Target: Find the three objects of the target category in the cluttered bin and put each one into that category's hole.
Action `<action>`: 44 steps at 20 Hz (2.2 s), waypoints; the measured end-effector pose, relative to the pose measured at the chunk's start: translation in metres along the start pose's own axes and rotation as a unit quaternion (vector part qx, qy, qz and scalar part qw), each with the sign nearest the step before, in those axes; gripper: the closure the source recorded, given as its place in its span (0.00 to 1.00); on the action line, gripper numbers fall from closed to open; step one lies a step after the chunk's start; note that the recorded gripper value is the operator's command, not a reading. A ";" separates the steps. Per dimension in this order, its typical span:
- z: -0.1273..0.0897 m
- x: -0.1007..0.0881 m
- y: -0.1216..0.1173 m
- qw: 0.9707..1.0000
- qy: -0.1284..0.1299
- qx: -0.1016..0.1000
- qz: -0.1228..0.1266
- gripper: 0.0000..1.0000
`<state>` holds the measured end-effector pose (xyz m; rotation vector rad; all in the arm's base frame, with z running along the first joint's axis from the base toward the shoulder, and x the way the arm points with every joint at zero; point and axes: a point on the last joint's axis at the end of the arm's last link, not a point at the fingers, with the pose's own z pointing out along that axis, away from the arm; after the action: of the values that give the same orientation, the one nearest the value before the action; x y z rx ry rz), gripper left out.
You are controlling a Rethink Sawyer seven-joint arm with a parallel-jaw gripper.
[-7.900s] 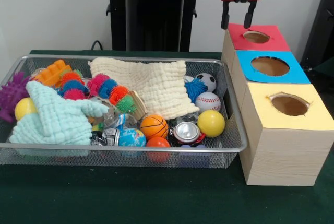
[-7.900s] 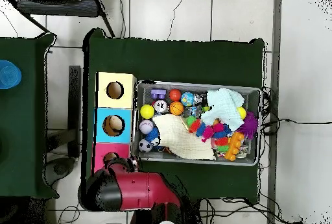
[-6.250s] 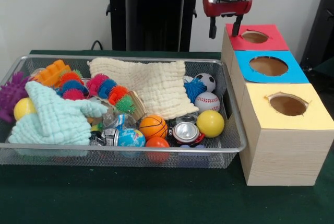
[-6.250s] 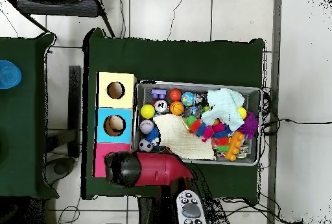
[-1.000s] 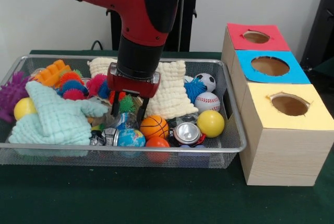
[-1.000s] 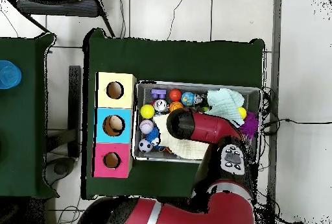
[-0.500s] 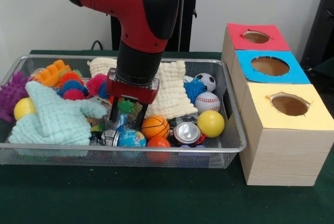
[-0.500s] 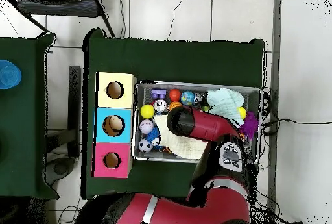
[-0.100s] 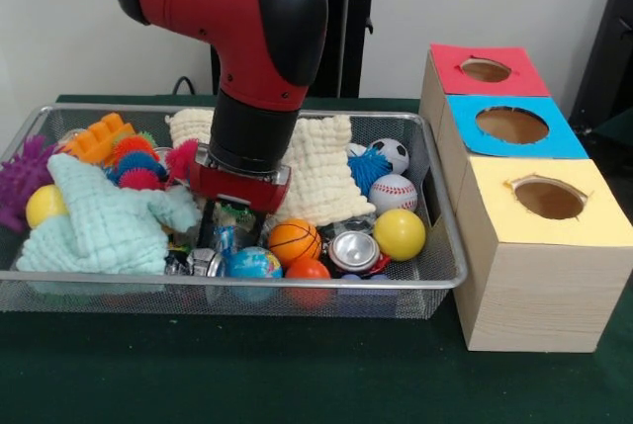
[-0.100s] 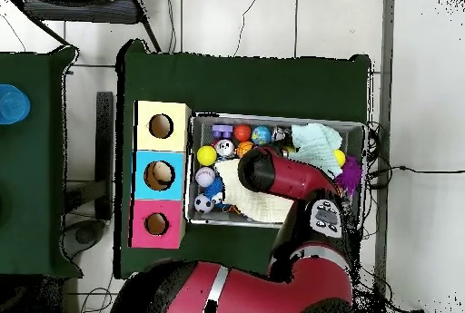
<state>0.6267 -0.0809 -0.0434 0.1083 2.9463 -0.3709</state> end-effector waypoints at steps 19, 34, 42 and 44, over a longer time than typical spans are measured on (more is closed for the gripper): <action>-0.013 0.003 0.009 0.999 0.032 0.006 0.015 1.00; -0.073 -0.010 -0.011 0.998 0.015 -0.018 0.053 1.00; -0.113 -0.009 -0.003 0.998 0.003 -0.029 0.063 1.00; -0.122 -0.010 -0.001 0.997 0.000 -0.031 0.066 1.00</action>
<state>0.6168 -0.0512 0.0753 0.2917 2.9276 -0.2604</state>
